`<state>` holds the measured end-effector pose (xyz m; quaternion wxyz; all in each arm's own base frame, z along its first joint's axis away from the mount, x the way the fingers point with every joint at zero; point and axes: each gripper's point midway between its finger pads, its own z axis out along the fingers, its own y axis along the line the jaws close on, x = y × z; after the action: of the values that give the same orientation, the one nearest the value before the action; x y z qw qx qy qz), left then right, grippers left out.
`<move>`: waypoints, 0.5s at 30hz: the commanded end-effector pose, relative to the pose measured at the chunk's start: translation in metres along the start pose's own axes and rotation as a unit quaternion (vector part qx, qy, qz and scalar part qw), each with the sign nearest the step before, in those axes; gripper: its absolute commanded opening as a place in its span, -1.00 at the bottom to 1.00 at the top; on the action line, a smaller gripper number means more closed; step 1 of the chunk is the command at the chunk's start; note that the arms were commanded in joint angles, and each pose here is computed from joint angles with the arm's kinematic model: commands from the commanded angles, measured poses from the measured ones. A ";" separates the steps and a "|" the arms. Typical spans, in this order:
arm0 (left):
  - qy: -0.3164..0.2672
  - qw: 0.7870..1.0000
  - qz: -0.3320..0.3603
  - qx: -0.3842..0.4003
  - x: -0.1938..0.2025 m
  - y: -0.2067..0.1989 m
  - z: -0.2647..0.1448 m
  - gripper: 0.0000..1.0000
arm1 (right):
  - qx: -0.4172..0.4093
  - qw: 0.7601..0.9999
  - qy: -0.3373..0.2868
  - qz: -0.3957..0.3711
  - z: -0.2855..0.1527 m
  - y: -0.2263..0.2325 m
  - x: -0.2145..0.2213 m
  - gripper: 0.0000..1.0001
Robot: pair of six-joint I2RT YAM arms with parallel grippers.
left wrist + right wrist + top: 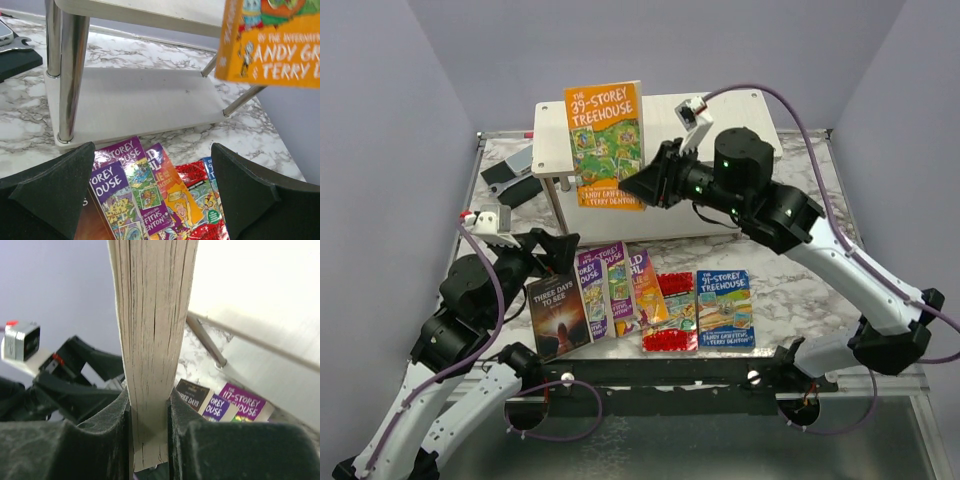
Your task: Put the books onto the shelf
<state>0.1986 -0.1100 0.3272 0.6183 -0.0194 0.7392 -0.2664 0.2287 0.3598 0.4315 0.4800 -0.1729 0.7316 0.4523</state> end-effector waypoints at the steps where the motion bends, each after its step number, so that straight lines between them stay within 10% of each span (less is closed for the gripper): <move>1: 0.007 0.999 0.030 -0.022 0.009 0.015 -0.005 0.98 | -0.027 1.000 -0.016 -0.001 0.018 0.002 -0.034 -0.99; 15: 0.059 0.996 0.040 0.046 0.046 -0.003 0.008 0.98 | -0.120 0.985 0.025 0.125 0.075 -0.003 -0.061 -0.99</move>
<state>0.1965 -0.1200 0.2840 0.5870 0.0263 0.7679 -0.2551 0.3092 0.4014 0.4269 0.3957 -0.1408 0.7491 0.5123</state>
